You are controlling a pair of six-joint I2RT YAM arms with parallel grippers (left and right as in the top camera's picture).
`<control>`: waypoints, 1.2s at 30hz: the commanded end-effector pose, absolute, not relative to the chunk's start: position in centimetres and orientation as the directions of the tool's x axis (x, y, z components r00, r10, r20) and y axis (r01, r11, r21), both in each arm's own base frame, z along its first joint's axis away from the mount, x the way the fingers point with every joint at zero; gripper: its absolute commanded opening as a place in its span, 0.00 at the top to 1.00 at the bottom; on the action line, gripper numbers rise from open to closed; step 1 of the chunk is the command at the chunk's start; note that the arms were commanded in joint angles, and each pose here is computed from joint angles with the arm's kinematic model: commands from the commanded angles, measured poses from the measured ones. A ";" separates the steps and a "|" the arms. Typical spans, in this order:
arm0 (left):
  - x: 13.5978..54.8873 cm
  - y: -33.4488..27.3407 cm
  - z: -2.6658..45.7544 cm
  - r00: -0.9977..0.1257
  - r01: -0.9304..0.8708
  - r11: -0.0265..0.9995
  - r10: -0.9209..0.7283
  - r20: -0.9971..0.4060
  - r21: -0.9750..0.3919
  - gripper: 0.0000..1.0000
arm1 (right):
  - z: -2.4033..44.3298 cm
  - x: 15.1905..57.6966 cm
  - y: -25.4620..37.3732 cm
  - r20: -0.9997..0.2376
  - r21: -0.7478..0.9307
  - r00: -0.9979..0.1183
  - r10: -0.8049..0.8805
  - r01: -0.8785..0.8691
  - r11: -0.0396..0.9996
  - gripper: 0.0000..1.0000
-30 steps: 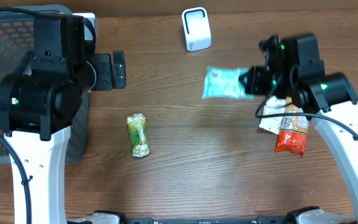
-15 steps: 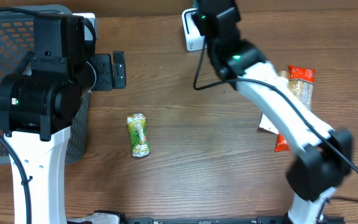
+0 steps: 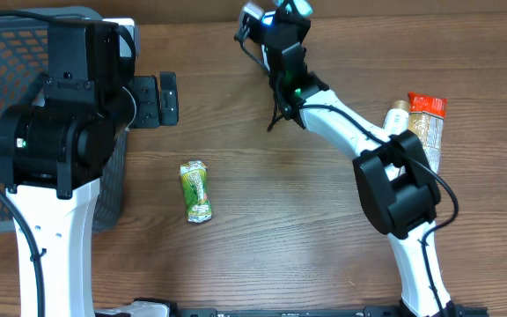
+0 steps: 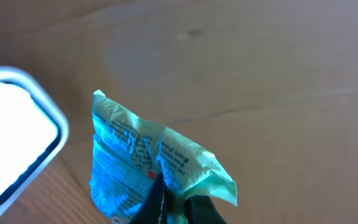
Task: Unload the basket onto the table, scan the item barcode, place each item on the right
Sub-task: 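Hold the wet-wipe pack in front of the white scanner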
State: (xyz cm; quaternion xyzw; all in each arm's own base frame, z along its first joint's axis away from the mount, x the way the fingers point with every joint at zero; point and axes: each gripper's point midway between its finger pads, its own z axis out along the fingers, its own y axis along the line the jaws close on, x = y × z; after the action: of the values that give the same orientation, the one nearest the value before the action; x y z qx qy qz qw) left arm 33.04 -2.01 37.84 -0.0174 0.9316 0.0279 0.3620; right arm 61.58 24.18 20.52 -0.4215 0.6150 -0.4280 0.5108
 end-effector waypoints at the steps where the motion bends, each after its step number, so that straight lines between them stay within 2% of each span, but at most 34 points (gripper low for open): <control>1: 33.1 -2.2 37.9 -0.737 -0.041 0.998 0.001 -0.676 0.047 0.00 | 18.9 62.1 24.0 -0.160 -0.981 -0.133 -0.978 -0.090 0.173 0.96; 16: 33.1 -2.2 37.9 -0.737 -0.041 0.998 0.001 -0.676 0.047 0.00 | 19.1 62.3 24.0 -0.180 -0.980 -0.131 -0.975 -0.063 0.189 0.96; 27: 33.1 -2.2 37.9 -0.737 -0.041 0.998 0.001 -0.676 0.047 0.00 | 19.8 62.0 24.2 -0.235 -0.969 -0.139 -0.962 -0.043 0.243 0.96; 29: 33.1 -2.2 37.9 -0.737 -0.041 0.998 0.001 -0.676 0.047 0.00 | 21.3 61.6 24.1 -0.327 -0.944 -0.145 -0.934 -0.008 0.331 0.96; 31: 33.1 -2.2 37.9 -0.737 -0.041 0.998 0.001 -0.676 0.047 0.00 | 24.8 60.8 22.8 -0.494 -0.869 -0.181 -0.851 0.067 0.490 0.96; 33: 33.2 -2.2 37.8 -0.737 -0.041 0.998 0.001 -0.676 0.047 0.01 | 26.6 59.7 21.9 -0.535 -0.842 -0.211 -0.818 0.059 0.536 0.96; 36: 33.1 -2.2 37.9 -0.737 -0.041 0.998 0.001 -0.676 0.047 0.00 | 30.0 57.1 20.1 -0.669 -0.729 -0.261 -0.696 0.053 0.682 0.96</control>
State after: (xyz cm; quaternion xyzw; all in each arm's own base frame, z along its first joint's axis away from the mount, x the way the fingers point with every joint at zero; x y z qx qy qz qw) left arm 33.04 -2.01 37.83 -0.0174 0.9317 0.0280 0.3618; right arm 59.85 22.39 17.65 -0.3935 0.6928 -0.3955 0.4570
